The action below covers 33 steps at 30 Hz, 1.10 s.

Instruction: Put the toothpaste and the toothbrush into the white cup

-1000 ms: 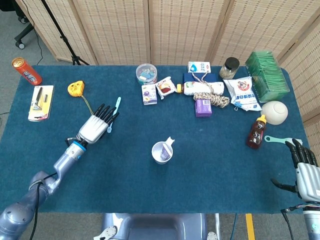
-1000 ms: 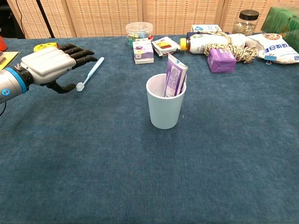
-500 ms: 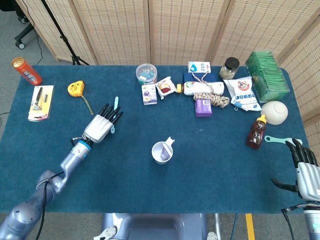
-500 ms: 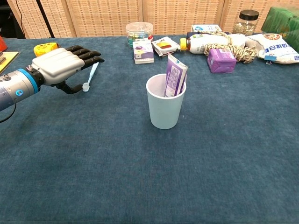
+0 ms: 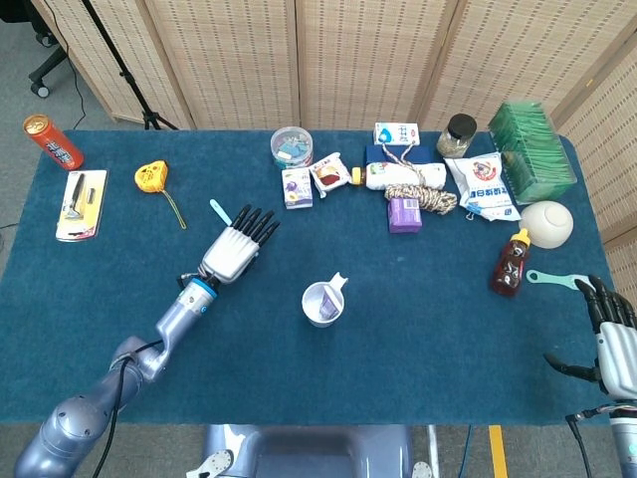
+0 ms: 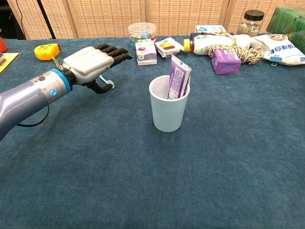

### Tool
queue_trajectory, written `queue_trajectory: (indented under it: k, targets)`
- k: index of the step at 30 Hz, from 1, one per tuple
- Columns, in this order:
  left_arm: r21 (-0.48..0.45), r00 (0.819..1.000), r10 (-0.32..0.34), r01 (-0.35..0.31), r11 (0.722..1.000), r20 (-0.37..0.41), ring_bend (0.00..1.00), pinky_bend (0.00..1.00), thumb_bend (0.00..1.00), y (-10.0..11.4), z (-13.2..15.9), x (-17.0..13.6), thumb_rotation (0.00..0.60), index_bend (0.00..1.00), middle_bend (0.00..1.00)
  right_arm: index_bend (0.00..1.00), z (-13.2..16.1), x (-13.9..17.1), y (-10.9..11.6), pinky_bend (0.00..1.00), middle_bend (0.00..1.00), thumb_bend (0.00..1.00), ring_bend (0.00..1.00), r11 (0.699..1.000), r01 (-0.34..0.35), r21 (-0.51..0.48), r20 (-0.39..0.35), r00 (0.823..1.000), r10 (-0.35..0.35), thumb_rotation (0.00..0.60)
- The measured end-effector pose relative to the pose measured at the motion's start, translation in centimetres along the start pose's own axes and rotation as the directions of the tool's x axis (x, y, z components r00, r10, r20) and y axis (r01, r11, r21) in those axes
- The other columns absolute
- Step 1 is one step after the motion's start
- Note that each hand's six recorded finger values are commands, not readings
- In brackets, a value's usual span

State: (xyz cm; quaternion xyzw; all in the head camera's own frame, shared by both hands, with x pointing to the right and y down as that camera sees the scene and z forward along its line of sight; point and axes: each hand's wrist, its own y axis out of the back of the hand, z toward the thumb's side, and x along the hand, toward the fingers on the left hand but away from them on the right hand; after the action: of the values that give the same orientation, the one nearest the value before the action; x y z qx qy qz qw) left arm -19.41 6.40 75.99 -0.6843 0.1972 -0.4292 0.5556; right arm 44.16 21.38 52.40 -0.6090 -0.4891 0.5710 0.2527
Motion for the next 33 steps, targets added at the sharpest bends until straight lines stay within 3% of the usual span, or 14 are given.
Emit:
queue_trajectory:
  k: [5,9,12,18,21,27,33]
  targets:
    - [-0.052,0.999,0.037,-0.038,0.998,-0.008,0.00,0.00,0.40,1.0,-0.6,0.0,0.600,0.00,0.00,0.00,-0.1,0.1,0.1,0.00,0.00,0.00,0.00,1.000,0.000,-0.001,0.000,1.000,0.000,0.600]
    - [-0.100,0.998,0.057,-0.059,0.993,-0.020,0.00,0.00,0.40,2.1,-2.7,-0.7,0.600,0.02,0.00,0.00,0.0,0.2,0.0,0.00,0.00,0.00,0.00,1.000,-0.004,-0.001,-0.005,1.000,0.004,0.600]
    - [-0.155,0.998,0.046,-0.050,0.987,-0.032,0.00,0.00,0.40,2.6,-4.3,-1.4,0.600,0.15,0.00,0.00,0.2,0.3,-0.2,0.00,0.00,0.00,0.00,1.000,-0.009,0.001,-0.012,1.000,0.009,0.600]
    - [-0.229,0.997,-0.027,0.009,0.973,-0.075,0.00,0.00,0.40,3.2,-8.0,-2.8,0.600,0.33,0.00,0.00,0.6,0.3,-0.6,0.00,0.00,0.00,0.00,1.000,-0.019,0.012,-0.021,1.000,0.020,0.600]
    - [-0.228,0.993,-0.068,0.045,0.973,-0.094,0.00,0.00,0.38,2.9,-9.2,-3.3,0.600,0.33,0.00,0.00,0.8,0.2,-0.8,0.00,0.00,0.00,0.00,0.999,-0.025,0.021,-0.023,0.999,0.026,0.600]
    - [-0.223,0.990,-0.093,0.068,0.972,-0.103,0.00,0.00,0.21,3.1,-9.7,-3.2,0.600,0.29,0.00,0.00,1.1,0.1,-1.4,0.00,0.00,0.00,0.00,0.999,-0.036,0.040,-0.023,0.999,0.037,0.600]
    - [-0.221,0.989,-0.102,0.076,0.972,-0.107,0.00,0.00,0.20,3.5,-9.7,-2.4,0.600,0.34,0.00,0.00,1.1,0.0,-1.8,0.00,0.00,0.00,0.00,0.998,-0.045,0.051,-0.017,0.999,0.046,0.600]
